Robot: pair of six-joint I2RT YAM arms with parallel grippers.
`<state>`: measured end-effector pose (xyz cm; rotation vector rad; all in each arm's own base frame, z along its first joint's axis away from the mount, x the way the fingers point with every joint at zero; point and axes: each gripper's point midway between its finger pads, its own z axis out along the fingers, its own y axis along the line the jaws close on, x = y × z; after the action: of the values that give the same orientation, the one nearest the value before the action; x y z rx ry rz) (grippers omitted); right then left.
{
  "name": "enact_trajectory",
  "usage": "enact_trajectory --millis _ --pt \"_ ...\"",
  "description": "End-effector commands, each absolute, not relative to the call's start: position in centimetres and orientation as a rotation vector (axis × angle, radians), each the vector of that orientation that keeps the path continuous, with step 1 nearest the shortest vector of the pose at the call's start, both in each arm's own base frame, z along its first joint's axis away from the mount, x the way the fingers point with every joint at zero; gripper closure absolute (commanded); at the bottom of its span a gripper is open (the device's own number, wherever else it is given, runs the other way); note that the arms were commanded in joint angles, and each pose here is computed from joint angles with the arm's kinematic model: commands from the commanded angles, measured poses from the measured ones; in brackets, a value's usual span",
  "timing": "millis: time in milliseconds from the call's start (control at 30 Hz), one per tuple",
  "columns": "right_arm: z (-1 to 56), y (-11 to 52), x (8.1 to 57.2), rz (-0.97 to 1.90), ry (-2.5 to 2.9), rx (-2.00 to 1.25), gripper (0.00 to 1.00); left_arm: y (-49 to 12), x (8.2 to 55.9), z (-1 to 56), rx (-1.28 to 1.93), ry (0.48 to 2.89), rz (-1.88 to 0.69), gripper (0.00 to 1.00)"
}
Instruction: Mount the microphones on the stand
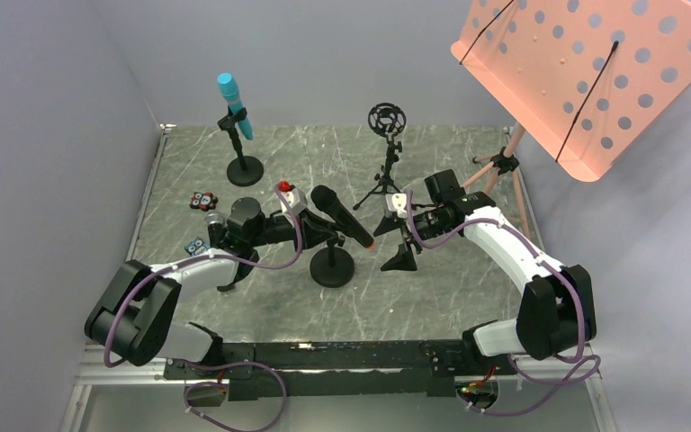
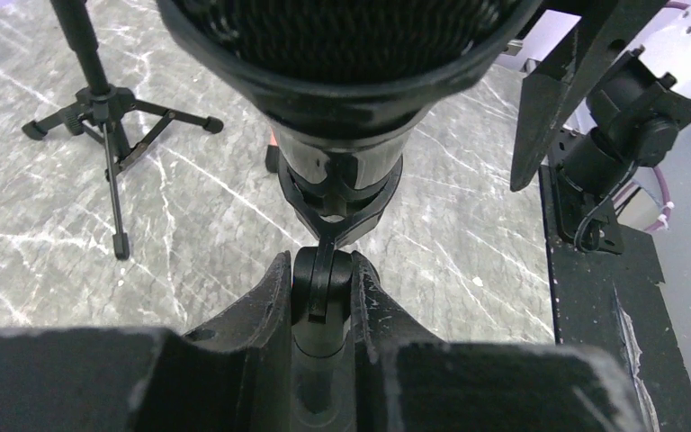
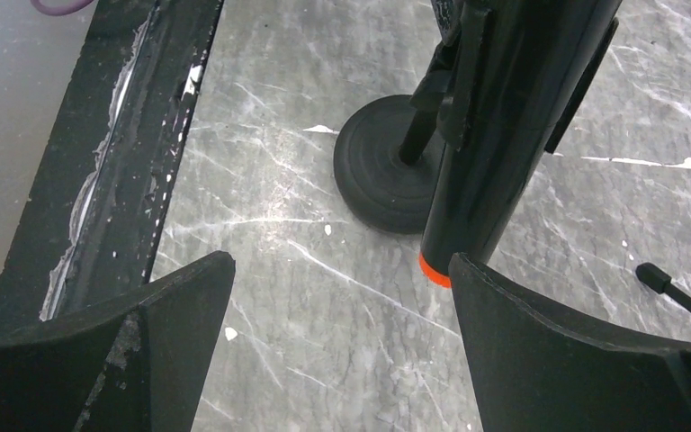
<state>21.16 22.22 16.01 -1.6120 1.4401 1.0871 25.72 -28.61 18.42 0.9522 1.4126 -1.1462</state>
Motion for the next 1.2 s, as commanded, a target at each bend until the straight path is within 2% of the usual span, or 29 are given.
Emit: enact_trajectory --millis 0,600,1167 --pt "18.2 22.3 22.3 1.013 1.348 -1.604 0.04 -28.5 28.3 24.0 0.903 1.282 -0.997 1.00" --pt "19.1 22.0 22.3 0.987 1.333 -1.594 0.04 -26.7 34.3 27.9 0.752 1.268 -0.853 1.00" --pt "19.1 21.8 22.5 0.962 1.342 -1.598 0.04 -23.0 46.1 31.0 0.567 1.253 -0.633 1.00"
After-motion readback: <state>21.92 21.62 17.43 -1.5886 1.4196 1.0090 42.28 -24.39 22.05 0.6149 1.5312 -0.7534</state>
